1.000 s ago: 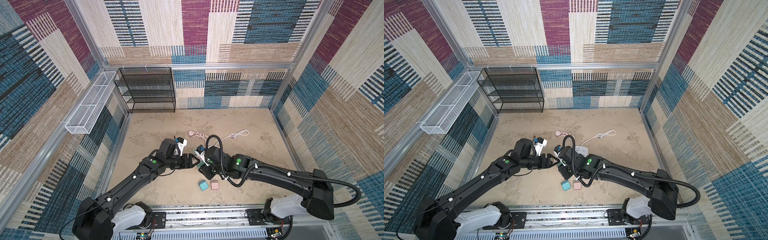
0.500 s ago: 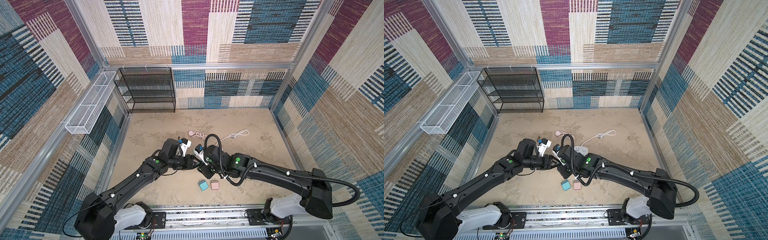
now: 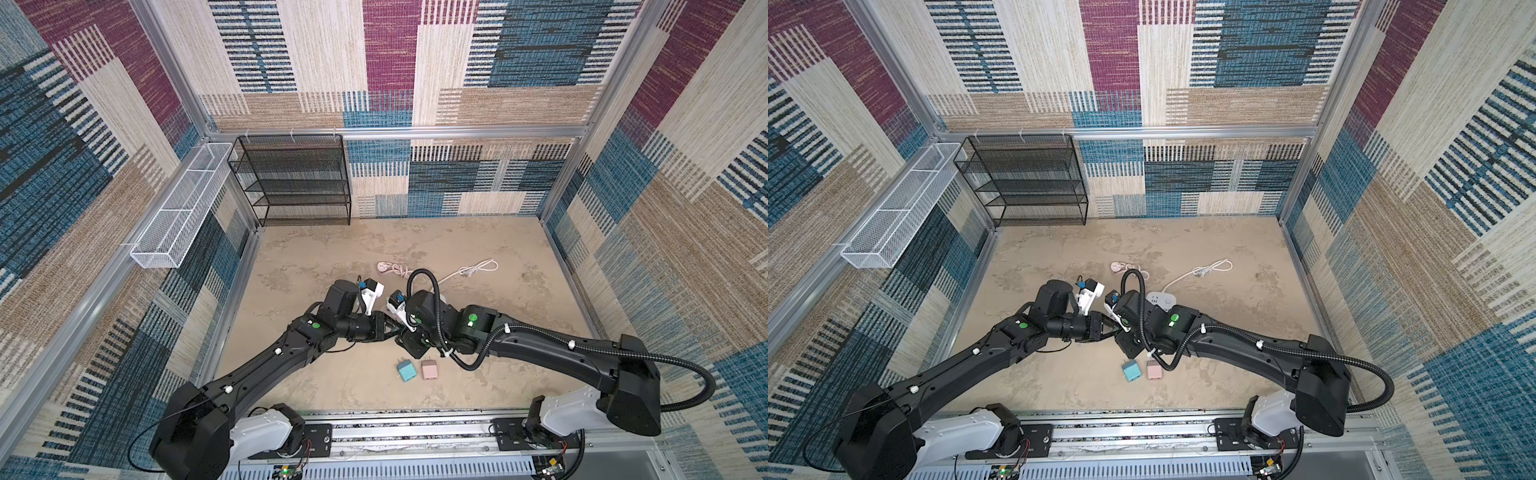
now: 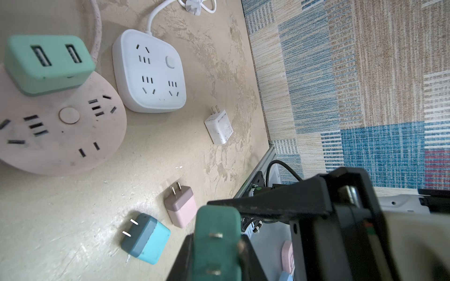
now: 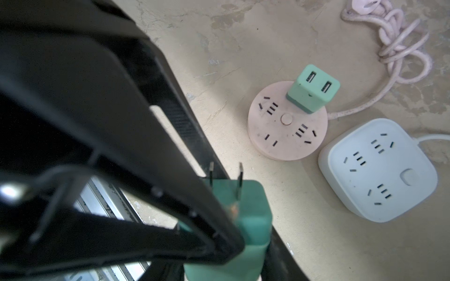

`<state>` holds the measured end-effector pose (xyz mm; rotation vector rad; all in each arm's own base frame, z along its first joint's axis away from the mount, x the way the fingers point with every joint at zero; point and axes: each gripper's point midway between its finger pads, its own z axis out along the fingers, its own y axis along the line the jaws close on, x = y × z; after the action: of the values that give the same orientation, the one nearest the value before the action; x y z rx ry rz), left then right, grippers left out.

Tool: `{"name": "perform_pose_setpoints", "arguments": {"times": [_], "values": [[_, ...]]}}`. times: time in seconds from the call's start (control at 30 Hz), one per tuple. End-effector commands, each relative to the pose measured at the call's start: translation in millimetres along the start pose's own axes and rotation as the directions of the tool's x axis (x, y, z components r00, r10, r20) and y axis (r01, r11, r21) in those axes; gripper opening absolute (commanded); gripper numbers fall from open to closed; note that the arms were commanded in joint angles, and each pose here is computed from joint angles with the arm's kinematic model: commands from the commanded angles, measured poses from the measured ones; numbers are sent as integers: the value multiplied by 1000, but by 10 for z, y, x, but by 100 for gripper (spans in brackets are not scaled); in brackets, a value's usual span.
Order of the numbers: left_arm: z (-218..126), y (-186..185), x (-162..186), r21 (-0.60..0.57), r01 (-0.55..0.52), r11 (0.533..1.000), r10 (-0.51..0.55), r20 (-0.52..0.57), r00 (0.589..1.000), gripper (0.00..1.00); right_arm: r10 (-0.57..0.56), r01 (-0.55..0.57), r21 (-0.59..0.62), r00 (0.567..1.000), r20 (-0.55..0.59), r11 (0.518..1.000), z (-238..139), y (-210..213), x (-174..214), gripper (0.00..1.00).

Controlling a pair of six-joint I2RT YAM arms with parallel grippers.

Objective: Insert the plug

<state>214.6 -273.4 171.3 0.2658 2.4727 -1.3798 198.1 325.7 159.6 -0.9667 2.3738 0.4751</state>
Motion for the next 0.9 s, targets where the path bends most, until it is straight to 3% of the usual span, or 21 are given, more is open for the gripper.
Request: {"name": "perform_pose_setpoints", "arguments": {"times": [0.0,0.1,0.23,0.33,0.43,0.53,0.63,0.8,0.87], "values": [[9,98,-56,-27,47,999,-45,59,997,0,4,-2,-14,994,108,1000,-1,40,-213,48],[-65,216,-171,-89,75,993,-62,140,988,0,26,-21,-35,990,137,999,-45,63,-243,65],[-308,303,-419,-142,130,981,-80,312,947,0,56,-56,-7,971,233,998,-219,-33,-403,66],[-540,301,-631,-108,190,976,-121,460,880,0,112,-151,83,927,358,985,-419,-276,-614,65],[-778,114,-835,0,194,981,-158,577,801,0,198,-294,129,852,484,947,-674,-548,-815,63],[-953,-66,-974,85,180,980,-192,644,740,0,343,-408,-2,765,545,913,-898,-660,-1070,62],[-1056,-214,-1085,166,152,974,-225,683,695,0,424,-431,-145,675,604,891,-1094,-677,-1276,58],[-990,-311,-1176,175,160,971,-236,651,721,0,542,-410,-354,618,570,840,-1092,-593,-1421,55],[-931,-303,-1200,221,177,959,-279,639,717,0,599,-402,-448,600,530,799,-1062,-527,-1469,54]]}}
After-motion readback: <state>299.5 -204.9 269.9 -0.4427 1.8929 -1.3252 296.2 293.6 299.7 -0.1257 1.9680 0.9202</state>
